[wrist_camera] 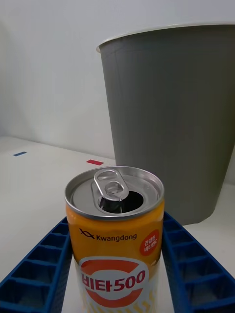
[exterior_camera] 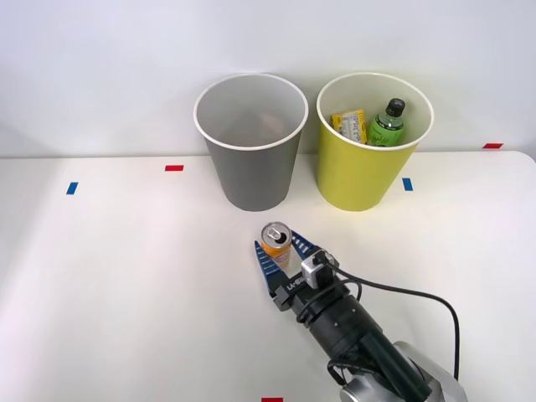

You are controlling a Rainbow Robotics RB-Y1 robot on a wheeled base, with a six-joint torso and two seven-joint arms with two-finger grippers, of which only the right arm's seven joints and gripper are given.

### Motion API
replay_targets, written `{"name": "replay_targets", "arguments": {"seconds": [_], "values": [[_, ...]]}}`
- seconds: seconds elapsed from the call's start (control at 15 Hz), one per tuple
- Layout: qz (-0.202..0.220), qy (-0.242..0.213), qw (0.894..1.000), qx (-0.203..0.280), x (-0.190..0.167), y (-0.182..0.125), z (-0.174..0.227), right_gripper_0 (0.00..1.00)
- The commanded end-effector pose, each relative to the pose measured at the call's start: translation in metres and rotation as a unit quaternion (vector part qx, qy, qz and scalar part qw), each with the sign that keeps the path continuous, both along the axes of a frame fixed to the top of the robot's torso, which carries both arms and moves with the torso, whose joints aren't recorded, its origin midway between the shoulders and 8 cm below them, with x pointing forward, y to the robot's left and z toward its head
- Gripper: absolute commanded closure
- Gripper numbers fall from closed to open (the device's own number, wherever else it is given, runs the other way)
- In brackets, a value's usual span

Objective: Put cans in the gray bin, plastic bottles in the light green bin

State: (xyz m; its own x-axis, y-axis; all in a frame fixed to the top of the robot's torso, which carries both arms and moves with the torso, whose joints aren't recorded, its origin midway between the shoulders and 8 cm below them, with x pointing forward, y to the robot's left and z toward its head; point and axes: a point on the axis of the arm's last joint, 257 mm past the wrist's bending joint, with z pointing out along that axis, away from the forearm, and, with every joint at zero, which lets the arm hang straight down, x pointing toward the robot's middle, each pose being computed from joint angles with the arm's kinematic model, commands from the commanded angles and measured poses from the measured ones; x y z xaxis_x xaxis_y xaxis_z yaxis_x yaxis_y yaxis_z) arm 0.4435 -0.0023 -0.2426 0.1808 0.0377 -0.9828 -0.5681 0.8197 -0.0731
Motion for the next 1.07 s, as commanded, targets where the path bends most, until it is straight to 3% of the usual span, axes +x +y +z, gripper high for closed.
{"name": "replay_targets", "arguments": {"seconds": [0.07, 0.6, 1.07], "values": [[-0.003, 0.001, 1.0, 0.007, 0.0, 0.002, 0.002, 1.0], [-0.011, -0.005, 1.0, 0.029, 0.006, -0.004, 0.03, 1.0], [-0.002, 0.023, 0.999, 0.028, 0.012, 0.007, 0.099, 1.0]]}}
